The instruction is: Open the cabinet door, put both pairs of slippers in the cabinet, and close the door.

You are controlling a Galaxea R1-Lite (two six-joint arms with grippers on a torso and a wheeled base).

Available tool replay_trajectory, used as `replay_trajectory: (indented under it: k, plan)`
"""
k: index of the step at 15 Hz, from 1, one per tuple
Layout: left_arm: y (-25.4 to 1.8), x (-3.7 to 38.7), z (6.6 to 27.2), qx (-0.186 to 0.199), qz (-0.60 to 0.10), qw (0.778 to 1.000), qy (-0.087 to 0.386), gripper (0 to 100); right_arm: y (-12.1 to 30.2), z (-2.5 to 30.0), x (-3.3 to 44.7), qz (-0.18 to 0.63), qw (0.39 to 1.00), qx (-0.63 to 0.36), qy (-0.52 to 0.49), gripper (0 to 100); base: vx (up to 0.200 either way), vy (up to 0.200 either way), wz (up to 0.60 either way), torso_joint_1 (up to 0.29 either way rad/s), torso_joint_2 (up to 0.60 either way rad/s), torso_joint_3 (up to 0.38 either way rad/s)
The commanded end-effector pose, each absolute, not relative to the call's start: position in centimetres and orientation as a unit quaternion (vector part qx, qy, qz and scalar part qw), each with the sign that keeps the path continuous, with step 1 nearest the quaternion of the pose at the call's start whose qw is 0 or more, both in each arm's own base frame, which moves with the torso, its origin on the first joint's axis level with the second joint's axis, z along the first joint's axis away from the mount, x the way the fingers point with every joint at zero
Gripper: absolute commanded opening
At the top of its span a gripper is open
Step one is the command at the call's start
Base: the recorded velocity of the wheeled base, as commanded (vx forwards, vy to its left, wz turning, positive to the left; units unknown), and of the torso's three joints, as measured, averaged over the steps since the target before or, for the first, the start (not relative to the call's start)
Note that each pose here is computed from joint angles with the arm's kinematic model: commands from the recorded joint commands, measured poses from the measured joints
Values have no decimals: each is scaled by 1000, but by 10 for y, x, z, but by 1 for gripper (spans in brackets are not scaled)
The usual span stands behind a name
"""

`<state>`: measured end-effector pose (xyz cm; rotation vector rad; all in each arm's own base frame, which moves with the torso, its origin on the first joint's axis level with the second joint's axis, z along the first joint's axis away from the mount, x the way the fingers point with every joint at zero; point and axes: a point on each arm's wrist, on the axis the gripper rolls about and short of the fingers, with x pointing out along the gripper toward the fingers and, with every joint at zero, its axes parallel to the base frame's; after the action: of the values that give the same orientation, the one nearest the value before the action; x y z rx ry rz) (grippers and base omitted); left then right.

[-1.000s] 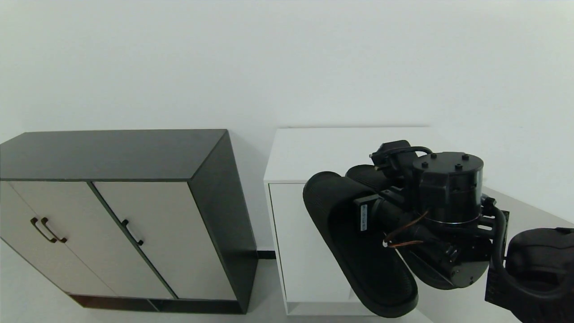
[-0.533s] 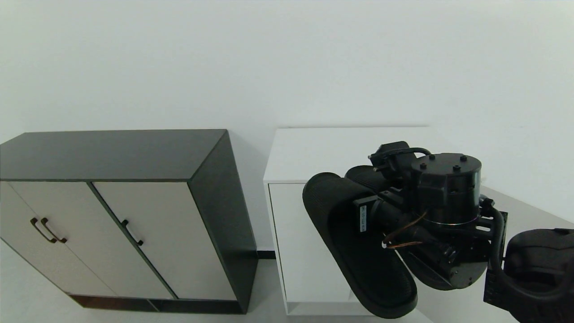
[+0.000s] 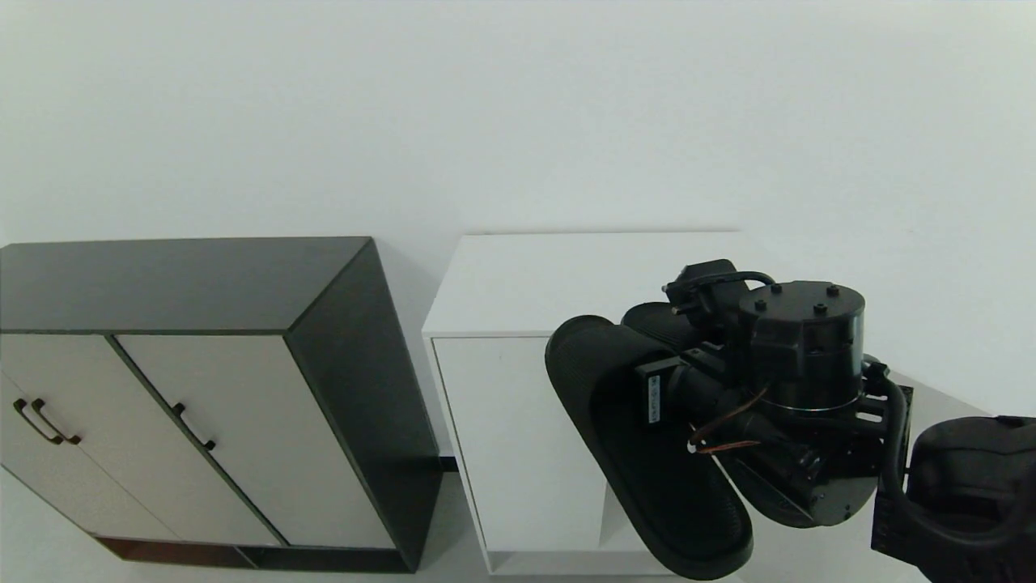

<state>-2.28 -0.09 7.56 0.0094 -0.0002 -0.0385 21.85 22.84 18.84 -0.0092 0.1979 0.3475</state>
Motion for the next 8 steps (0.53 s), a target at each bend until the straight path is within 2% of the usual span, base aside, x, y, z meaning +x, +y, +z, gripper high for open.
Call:
replay_trajectory:
  k: [1,8]
  plan:
    - [-1,-23,76,5,-19,1000,0,0,228,187,218,173,980,-6,101,0,0,-200,0,7,7,-2]
    - [-1,-23,76,4,-19,1000,0,0,228,186,218,172,980,-6,102,0,0,-200,0,0,1,3]
